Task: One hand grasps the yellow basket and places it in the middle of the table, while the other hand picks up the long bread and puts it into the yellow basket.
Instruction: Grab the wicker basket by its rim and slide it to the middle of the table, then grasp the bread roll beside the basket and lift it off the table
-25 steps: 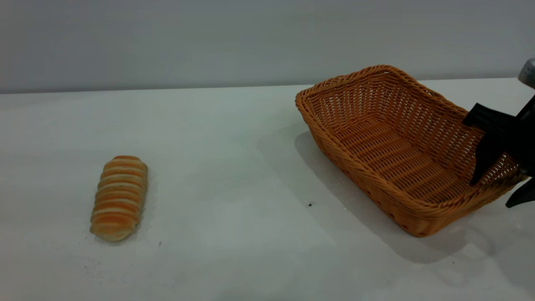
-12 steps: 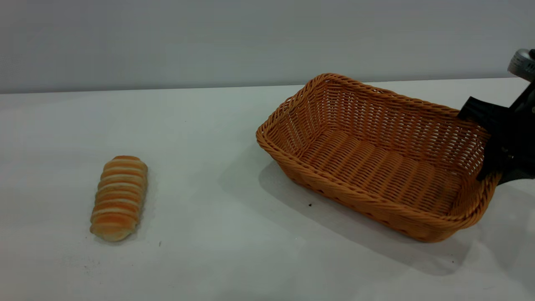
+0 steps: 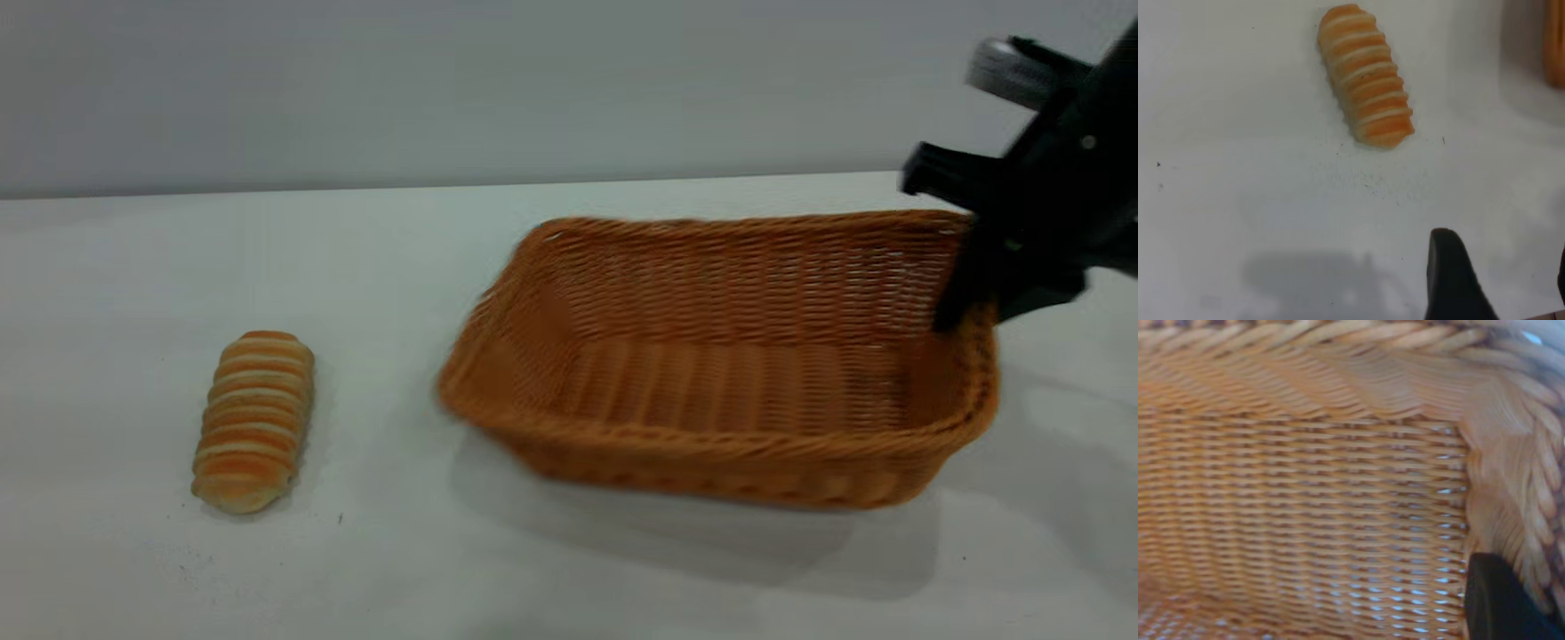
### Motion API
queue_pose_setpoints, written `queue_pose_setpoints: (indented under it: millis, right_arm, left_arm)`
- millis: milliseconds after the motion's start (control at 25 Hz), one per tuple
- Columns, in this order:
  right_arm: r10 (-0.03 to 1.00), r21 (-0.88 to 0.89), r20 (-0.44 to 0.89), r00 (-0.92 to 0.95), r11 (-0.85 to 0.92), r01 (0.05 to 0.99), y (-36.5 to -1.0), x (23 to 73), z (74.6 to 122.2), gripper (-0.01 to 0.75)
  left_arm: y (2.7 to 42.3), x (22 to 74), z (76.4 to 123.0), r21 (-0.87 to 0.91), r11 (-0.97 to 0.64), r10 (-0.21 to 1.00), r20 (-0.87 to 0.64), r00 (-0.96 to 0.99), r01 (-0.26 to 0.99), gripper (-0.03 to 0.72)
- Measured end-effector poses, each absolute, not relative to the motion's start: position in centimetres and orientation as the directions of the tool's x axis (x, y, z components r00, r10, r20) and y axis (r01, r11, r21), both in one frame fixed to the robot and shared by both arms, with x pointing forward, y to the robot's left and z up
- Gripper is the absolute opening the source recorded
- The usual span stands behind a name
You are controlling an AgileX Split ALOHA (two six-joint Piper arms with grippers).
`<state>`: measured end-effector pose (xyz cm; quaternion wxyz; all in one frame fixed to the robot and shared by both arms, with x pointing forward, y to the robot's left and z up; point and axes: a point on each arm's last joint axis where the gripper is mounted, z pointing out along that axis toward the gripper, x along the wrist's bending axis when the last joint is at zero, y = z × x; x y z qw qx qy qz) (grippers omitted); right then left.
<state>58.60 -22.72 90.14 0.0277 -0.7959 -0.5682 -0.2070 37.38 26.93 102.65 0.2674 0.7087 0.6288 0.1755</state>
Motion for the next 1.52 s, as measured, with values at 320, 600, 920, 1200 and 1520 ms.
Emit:
queue_pose_setpoints:
  millis: [320, 600, 920, 1200, 1520]
  right_arm:
    - [0.887, 0.216, 0.448, 0.115, -0.232, 0.948, -18.1, 58.1, 89.7, 0.094]
    - [0.925, 0.22, 0.378, 0.036, -0.128, 0.967, -18.1, 58.2, 86.2, 0.143]
    - [0.938, 0.299, 0.344, -0.049, -0.06, 0.952, -18.2, 58.7, 87.1, 0.636]
    - [0.932, 0.422, 0.305, -0.198, 0.054, 0.905, -18.3, 58.7, 91.1, 0.675]
    - [0.913, 0.593, 0.258, -0.315, 0.108, 0.798, -18.7, 57.3, 98.7, 0.571]
  left_arm:
    - [26.8, 37.4, 102.7, 0.598, -0.053, 0.984, -0.105, 0.144, 0.8, 0.433]
    - [26.8, 37.4, 102.7, 0.597, -0.051, 0.984, -0.108, 0.143, 0.8, 0.433]
    - [26.7, 37.8, 103.0, 0.639, -0.041, 0.983, -0.111, 0.145, 0.768, 0.433]
    - [26.3, 40.0, 101.4, 0.603, -0.032, 0.986, -0.113, 0.125, 0.797, 0.481]
    - [25.5, 44.4, 97.3, 0.563, -0.007, 0.99, -0.115, 0.087, 0.826, 0.501]
